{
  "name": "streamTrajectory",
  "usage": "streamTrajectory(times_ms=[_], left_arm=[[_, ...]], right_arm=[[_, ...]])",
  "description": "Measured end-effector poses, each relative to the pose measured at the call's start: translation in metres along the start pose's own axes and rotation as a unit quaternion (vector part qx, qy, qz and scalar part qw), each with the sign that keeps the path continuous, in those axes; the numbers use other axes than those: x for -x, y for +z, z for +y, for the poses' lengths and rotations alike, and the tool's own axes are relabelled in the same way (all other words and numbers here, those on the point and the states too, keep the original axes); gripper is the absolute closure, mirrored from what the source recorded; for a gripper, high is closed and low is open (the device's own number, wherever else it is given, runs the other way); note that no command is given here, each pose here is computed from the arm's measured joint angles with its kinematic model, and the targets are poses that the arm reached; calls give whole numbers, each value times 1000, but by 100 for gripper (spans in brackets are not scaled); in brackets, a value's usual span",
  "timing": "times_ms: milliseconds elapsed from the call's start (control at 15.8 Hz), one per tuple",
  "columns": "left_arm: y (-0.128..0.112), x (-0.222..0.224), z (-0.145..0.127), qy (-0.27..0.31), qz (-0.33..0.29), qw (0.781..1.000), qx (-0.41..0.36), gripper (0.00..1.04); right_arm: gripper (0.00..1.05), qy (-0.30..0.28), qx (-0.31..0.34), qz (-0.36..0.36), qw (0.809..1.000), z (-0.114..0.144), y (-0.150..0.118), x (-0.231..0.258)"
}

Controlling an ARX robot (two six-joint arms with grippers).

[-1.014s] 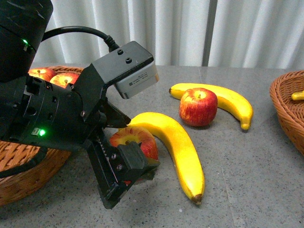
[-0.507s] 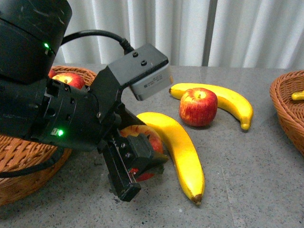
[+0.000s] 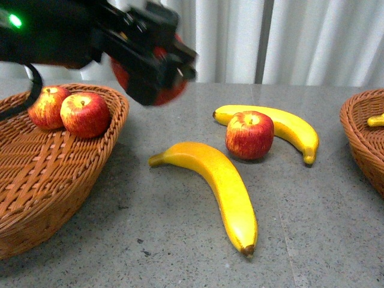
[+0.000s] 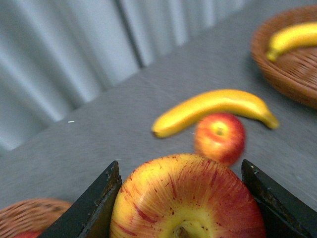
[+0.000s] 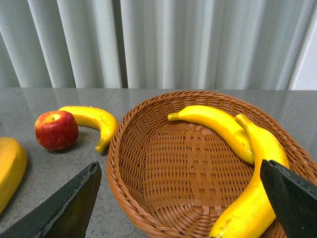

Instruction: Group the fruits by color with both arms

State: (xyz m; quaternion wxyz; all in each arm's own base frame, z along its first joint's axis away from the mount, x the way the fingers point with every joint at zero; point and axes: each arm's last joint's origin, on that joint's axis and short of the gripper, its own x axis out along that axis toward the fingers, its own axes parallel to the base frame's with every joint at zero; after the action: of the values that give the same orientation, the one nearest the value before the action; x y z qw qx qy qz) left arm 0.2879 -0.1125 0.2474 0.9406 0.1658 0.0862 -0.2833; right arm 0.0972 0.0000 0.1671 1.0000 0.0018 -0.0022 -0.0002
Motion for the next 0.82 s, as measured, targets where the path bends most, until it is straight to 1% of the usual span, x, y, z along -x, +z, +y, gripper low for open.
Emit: streamTrajectory(times_ms=[63,127,190,253,317,380,507,570,697,760,824], left_arm=[[1,6,8,34,-6,999,14,40],[1,7,11,46,-7,999,19,40],[0,13,19,83,-7,996,34,40],[0,15,22,95,-7,995,42,40],[-2,19,29,119,-6,991,54,40],[-6,24,38,154,0,986,72,40],[-15,31,53,197,12,973,117,40],[-22,35,62,221,19,964,145,40],[-49,44,81,276,43,934,224,40],[-67,47,87,292,55,918,263,40],[-80,48,88,294,65,909,287,40]], right_arm=[[6,0,0,0,1000,0,0,0],[6,0,0,0,1000,0,0,0],[6,0,0,0,1000,0,0,0],[6,0,0,0,1000,0,0,0],[6,0,0,0,1000,0,0,0],[6,0,0,0,1000,0,0,0],[6,0,0,0,1000,0,0,0],[6,0,0,0,1000,0,0,0],[6,0,0,0,1000,0,0,0],[6,0,0,0,1000,0,0,0],[6,0,0,0,1000,0,0,0]])
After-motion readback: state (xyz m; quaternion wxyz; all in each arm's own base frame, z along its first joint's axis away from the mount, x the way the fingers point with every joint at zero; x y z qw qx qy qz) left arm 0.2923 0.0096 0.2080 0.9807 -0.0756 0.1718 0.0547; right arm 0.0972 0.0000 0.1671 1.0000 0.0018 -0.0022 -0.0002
